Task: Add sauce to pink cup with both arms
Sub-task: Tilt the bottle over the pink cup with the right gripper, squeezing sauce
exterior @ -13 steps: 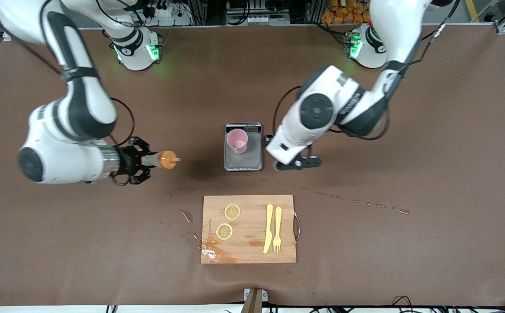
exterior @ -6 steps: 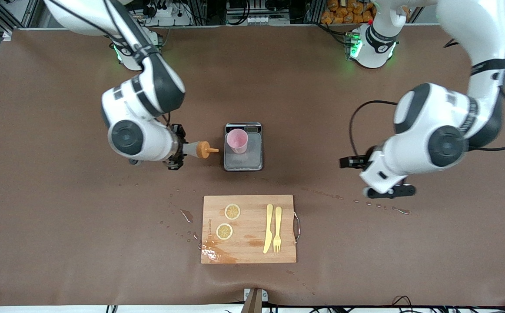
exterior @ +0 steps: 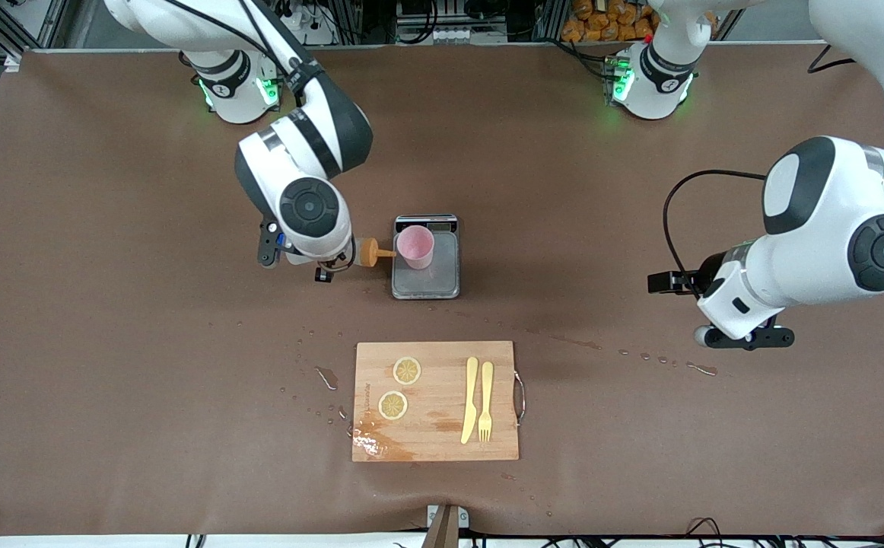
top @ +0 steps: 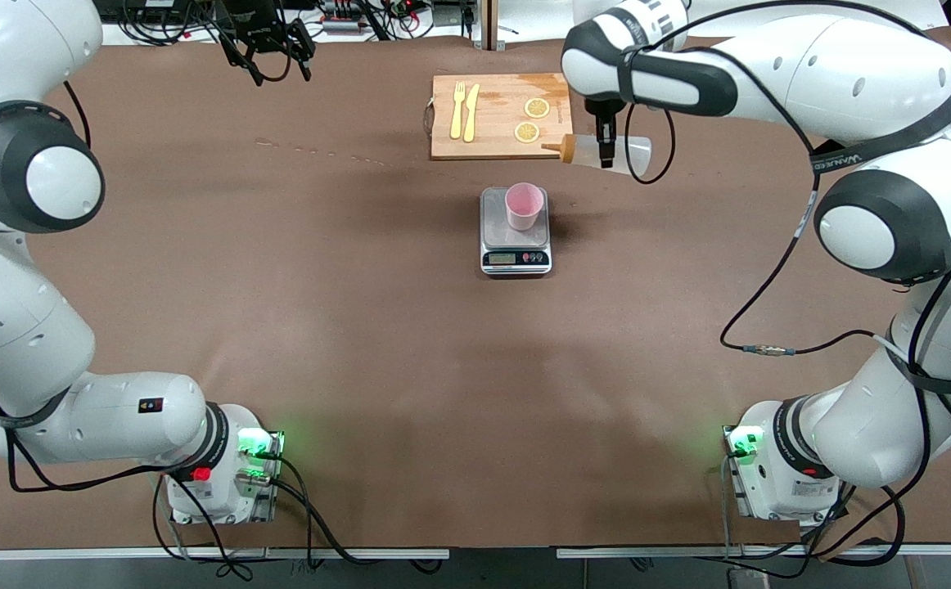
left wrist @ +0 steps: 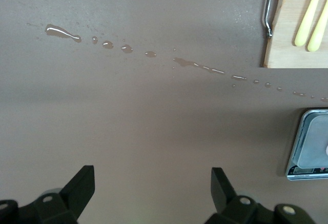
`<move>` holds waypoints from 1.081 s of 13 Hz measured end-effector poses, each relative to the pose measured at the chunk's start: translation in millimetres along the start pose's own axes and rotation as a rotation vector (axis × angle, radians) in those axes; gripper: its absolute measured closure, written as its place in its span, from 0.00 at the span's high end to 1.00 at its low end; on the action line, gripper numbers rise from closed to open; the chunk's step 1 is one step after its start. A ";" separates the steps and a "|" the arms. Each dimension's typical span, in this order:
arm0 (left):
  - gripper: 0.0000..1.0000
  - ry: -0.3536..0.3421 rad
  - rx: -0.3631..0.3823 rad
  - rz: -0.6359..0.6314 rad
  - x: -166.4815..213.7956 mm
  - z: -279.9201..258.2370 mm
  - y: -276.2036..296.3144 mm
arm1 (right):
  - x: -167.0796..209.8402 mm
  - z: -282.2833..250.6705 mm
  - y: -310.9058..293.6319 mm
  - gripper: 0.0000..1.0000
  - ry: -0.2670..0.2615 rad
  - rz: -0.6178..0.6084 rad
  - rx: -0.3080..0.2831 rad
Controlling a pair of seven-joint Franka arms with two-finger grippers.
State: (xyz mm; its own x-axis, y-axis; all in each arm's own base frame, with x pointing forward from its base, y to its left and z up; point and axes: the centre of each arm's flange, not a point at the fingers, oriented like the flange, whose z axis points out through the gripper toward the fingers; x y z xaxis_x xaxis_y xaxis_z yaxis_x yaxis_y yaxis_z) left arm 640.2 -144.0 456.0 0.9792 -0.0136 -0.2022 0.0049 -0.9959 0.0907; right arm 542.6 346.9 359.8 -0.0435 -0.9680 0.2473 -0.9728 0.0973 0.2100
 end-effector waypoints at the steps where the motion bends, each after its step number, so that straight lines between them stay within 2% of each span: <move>1: 1.00 0.007 0.005 0.005 -6.8 -5.7 3.0 | -3.8 1.3 5.7 0.36 0.055 -0.011 0.016; 3: 1.00 0.044 0.019 0.017 -27.9 -23.0 11.0 | -15.6 5.9 17.0 0.36 0.156 -0.027 0.032; 5: 1.00 0.108 0.040 0.039 -59.8 -52.5 19.0 | -31.4 12.4 22.0 0.36 0.232 -0.034 0.033; 7: 1.00 0.160 0.063 0.093 -91.1 -82.4 22.4 | -49.4 21.3 26.0 0.36 0.275 -0.044 0.045; 9: 1.00 0.177 0.082 0.161 -107.8 -97.1 20.4 | -65.8 29.0 34.2 0.36 0.326 -0.055 0.056; 11: 1.00 0.176 0.092 0.207 -112.2 -104.0 9.3 | -75.9 27.7 36.5 0.36 0.344 -0.047 0.063; 14: 1.00 0.151 0.100 0.206 -117.0 -109.8 -7.1 | -78.2 23.5 34.5 0.36 0.342 -0.043 0.068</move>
State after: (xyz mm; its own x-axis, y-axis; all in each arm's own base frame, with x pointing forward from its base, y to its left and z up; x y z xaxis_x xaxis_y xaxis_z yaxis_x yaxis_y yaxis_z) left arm 547.8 -125.4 586.1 0.9766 -0.2111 -0.0411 -0.2106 -0.9774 0.0163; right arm 507.1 420.5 325.4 0.0656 -0.8364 0.5441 -0.9856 0.0309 0.1663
